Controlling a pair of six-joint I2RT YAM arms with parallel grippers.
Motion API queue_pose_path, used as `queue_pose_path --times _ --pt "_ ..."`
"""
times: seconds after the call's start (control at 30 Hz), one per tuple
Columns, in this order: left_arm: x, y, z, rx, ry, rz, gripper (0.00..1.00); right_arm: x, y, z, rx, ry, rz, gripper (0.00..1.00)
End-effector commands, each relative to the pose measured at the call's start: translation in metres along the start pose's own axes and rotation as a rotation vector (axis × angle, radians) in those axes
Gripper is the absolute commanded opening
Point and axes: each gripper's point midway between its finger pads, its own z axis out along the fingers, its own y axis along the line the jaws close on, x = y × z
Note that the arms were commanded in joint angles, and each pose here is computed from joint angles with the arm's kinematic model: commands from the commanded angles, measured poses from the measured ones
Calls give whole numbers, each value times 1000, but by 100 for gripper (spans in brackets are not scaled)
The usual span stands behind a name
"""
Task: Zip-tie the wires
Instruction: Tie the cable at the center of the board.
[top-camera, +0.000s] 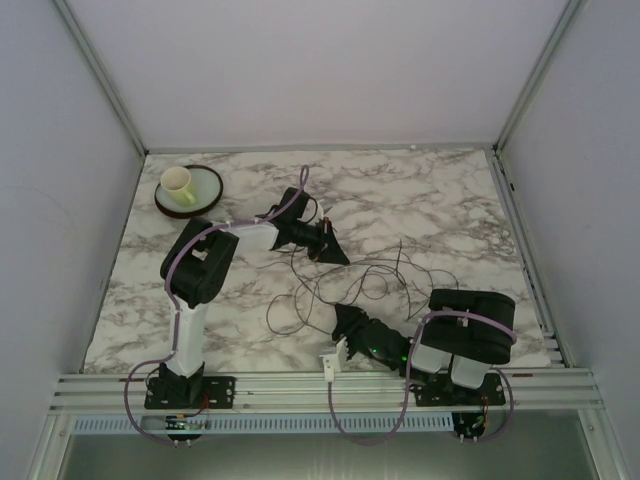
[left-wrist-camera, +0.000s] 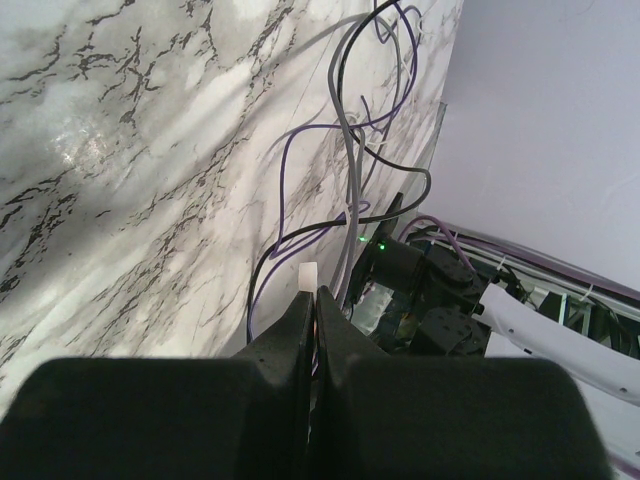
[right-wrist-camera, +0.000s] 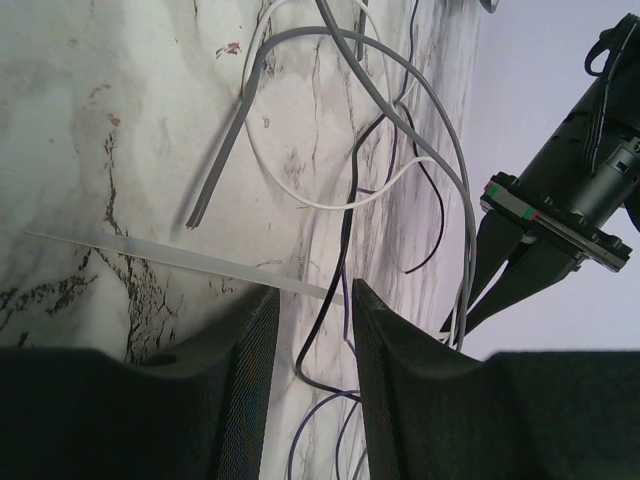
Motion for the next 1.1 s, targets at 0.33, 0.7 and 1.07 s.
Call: queue_pose_path --times 0.33,0.7,1.07 --pt "2 -17 -5 24 8 28 0 -10 -7 0 45 6 -21 42" --pt "2 -16 -5 23 8 27 0 -20 -10 0 65 0 -36 41" --pt "3 -15 -5 19 7 23 0 -27 -7 -1 57 -21 -39 13"
